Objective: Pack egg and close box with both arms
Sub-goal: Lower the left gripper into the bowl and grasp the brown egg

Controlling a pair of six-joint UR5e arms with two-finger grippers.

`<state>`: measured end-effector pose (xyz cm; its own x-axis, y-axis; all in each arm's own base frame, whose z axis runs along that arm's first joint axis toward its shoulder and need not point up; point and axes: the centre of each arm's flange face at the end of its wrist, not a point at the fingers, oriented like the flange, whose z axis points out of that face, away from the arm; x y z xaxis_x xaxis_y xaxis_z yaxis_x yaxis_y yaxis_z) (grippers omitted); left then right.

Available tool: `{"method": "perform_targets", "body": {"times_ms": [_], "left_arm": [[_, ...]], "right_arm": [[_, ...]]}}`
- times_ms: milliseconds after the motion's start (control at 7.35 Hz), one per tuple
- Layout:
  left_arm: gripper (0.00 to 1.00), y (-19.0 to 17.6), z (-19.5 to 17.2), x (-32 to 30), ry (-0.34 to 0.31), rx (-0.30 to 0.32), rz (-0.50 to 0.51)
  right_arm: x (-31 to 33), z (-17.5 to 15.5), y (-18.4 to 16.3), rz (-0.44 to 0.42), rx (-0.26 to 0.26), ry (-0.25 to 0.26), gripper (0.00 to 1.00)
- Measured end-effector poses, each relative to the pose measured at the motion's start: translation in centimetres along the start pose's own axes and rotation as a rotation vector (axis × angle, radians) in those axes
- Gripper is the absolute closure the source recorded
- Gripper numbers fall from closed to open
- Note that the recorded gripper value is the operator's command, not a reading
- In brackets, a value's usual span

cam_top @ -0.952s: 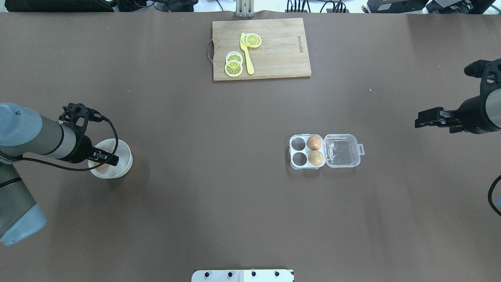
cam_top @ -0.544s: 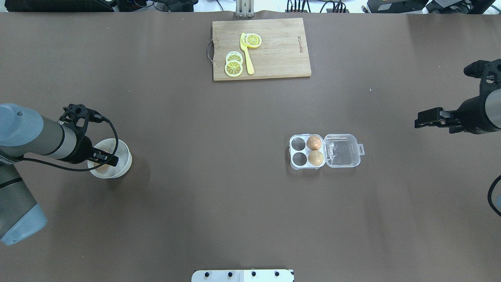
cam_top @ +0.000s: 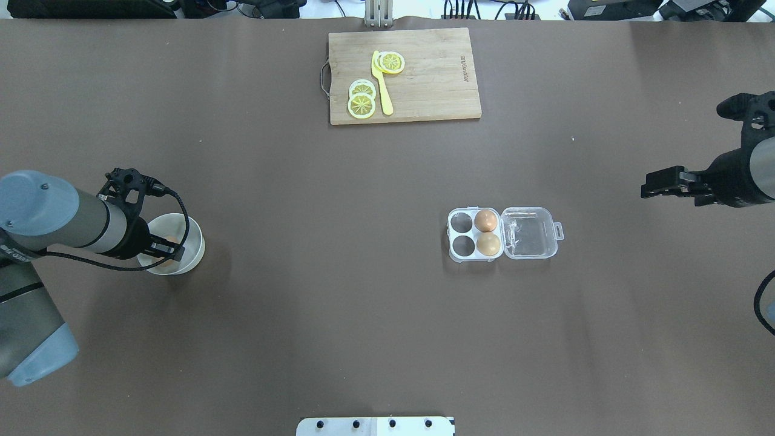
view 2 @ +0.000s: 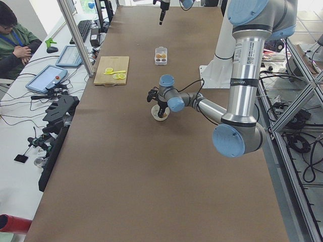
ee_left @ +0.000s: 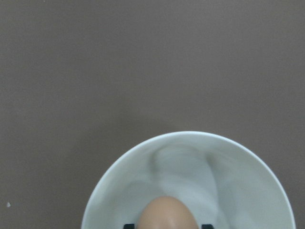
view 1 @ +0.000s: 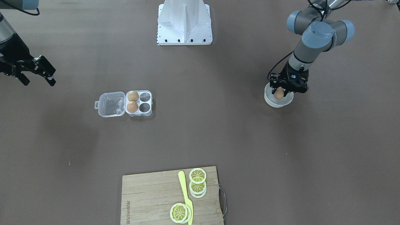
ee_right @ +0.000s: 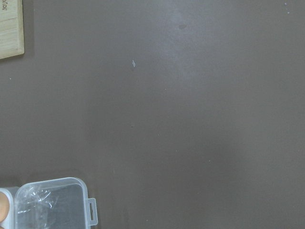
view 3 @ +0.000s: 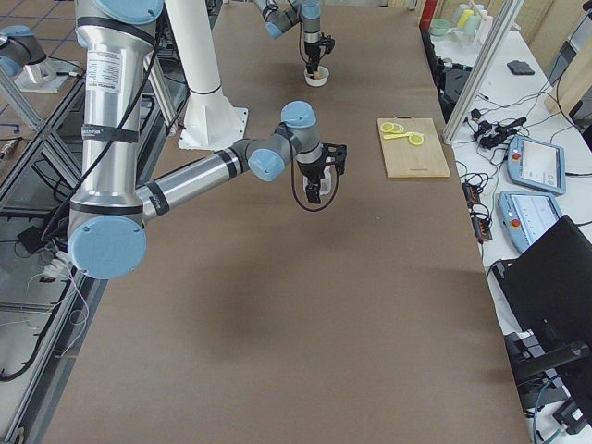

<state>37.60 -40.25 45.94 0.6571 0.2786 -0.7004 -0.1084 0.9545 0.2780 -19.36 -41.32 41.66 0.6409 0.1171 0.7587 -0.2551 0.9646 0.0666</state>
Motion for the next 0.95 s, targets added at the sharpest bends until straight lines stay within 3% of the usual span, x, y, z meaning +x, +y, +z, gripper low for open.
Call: {"method": "perform_targets", "body": {"times_ms": [136, 272, 952], "left_arm": [[0.93, 0.0, 0.0, 0.1, 0.002, 0.001, -0.001], [1.0, 0.0, -0.3, 0.3, 0.005, 0.004, 0.001], [1.0, -0.7, -4.8, 2.8, 0.085, 0.071, 0.04]], "right_arm": [[0.0, 0.0, 0.0, 0.0, 0.0, 0.0, 0.01], [0.0, 0.0, 0.0, 0.0, 0.0, 0.0, 0.01], [0.0, 0.0, 0.0, -0.002, 0.0, -0.003, 0.01]]}}
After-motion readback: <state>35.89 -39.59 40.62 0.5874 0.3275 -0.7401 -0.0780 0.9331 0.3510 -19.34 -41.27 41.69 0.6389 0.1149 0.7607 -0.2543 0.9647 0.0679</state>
